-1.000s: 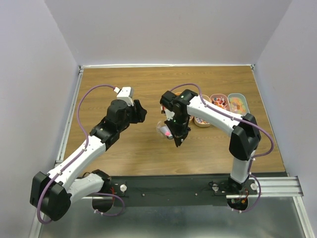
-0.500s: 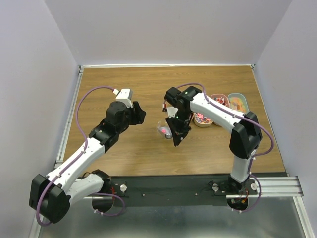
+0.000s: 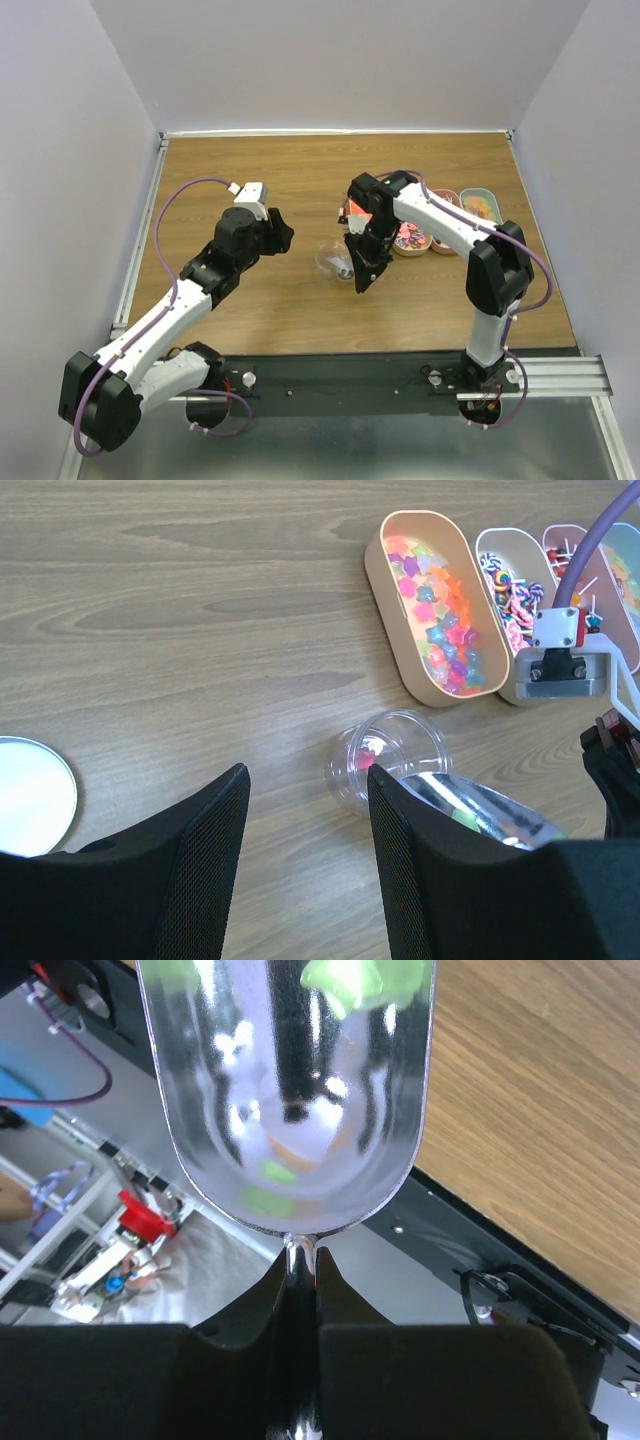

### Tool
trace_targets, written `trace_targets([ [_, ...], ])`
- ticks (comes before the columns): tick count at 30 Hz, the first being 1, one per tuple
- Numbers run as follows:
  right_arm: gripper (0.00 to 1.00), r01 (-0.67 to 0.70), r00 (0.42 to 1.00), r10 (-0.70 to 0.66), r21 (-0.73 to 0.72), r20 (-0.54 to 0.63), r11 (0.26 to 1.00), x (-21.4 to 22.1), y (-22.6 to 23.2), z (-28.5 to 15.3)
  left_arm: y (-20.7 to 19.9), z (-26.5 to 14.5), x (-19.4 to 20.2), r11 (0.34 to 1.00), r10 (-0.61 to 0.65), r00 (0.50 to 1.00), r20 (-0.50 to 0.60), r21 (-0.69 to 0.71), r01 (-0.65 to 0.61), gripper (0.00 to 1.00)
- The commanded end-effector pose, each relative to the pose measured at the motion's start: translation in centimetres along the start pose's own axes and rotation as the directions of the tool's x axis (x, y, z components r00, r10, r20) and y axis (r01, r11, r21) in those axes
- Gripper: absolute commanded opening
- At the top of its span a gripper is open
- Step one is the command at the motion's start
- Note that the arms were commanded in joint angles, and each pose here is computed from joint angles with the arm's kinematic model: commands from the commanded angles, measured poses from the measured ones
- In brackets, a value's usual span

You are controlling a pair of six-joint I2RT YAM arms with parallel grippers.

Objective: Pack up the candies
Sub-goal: Place the fake candies in the packing bottle.

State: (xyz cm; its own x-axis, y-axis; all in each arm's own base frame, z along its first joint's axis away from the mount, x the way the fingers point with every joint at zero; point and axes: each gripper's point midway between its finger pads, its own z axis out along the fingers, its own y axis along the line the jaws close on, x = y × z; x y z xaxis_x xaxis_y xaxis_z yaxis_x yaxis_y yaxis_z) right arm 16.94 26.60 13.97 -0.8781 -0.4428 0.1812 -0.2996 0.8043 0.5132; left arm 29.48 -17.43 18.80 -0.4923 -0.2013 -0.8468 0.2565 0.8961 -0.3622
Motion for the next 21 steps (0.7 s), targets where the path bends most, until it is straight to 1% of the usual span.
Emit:
trace_targets([
  [1,0.01,-0.044,0.996,0.037,-0.089,-0.086,0.995,1.37,0.21,0.1,0.17,-0.19,-0.15,1.0,-0.011,1.0,0.013,-0.002,0.011,0.59],
  [11,0.01,-0.05,0.995,0.039,-0.126,-0.091,0.991,1.41,0.41,-0.07,0.3,-0.17,-0.09,1.0,-0.013,1.0,0.015,-0.006,0.013,0.59],
  [15,0.01,-0.067,0.995,0.056,-0.151,-0.079,0.986,1.19,0.28,-0.52,0.39,-0.11,0.04,1.0,-0.013,1.0,0.011,-0.008,0.013,0.59],
  [21,0.01,-0.101,0.991,0.084,-0.171,-0.101,0.98,1.33,0.15,-0.32,0.43,-0.13,0.24,1.0,-0.019,1.0,0.01,-0.006,0.019,0.59],
])
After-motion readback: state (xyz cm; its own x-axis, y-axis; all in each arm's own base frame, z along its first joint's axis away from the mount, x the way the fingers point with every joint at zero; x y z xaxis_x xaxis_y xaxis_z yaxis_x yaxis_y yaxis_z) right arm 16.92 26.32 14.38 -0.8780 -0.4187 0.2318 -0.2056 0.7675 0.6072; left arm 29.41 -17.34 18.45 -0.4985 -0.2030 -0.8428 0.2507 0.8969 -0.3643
